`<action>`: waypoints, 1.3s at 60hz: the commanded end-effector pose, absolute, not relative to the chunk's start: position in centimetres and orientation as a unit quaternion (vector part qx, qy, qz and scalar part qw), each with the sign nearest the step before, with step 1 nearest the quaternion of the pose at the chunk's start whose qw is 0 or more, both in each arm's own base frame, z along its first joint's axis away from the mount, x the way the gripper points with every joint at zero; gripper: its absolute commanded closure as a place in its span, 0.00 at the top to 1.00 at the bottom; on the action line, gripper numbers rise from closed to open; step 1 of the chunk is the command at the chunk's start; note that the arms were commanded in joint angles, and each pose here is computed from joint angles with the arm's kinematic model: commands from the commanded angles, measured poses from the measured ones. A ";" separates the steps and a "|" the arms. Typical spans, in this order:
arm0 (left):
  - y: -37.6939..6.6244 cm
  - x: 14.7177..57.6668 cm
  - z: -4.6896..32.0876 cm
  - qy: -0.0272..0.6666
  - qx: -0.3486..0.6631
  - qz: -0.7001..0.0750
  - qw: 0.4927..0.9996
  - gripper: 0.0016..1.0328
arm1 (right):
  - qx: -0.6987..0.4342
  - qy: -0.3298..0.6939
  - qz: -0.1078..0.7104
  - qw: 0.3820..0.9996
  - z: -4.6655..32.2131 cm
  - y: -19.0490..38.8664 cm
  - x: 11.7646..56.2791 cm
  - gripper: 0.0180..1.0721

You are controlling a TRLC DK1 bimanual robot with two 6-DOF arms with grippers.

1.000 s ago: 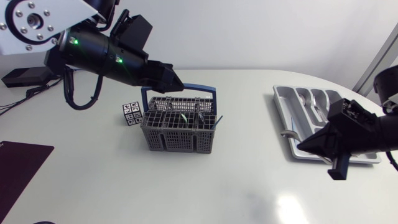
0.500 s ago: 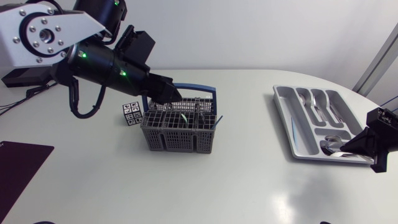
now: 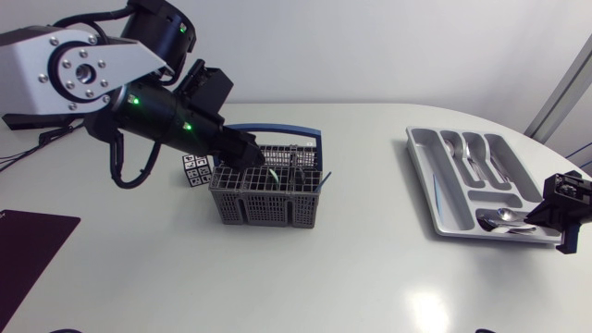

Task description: Transfer all utensils from the basket to the drawer tray.

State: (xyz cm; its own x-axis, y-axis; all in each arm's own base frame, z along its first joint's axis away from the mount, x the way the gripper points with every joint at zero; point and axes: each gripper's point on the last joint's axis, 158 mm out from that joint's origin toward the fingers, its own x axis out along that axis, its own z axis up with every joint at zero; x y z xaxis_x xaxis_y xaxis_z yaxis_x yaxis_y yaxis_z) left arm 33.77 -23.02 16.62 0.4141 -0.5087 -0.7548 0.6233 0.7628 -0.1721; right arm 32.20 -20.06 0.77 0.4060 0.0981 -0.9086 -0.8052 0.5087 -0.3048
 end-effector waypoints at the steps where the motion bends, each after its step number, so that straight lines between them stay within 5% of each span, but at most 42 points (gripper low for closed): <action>1: -22.7 33.5 14.5 0.445 0.071 -0.330 0.829 0.58 | -0.400 0.456 0.325 0.726 -1.2 -19.4 31.3 0.18; 35: -23.5 33.6 13.1 0.456 0.062 -0.311 0.832 0.58 | -0.375 0.443 0.269 0.768 2.2 -16.9 31.7 0.82; 78: -24.6 35.6 11.6 0.469 0.052 -0.234 0.850 0.58 | -0.330 0.384 0.337 0.794 7.1 0.8 29.1 0.83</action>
State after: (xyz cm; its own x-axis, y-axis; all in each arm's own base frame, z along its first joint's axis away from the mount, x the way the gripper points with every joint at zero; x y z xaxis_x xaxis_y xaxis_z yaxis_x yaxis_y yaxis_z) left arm 35.20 -23.91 11.28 0.4471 -0.3478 -0.8241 0.4832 0.8692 -0.1047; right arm 30.59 -0.62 8.21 0.5197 0.2656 -0.8120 -0.7784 0.5389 -0.3220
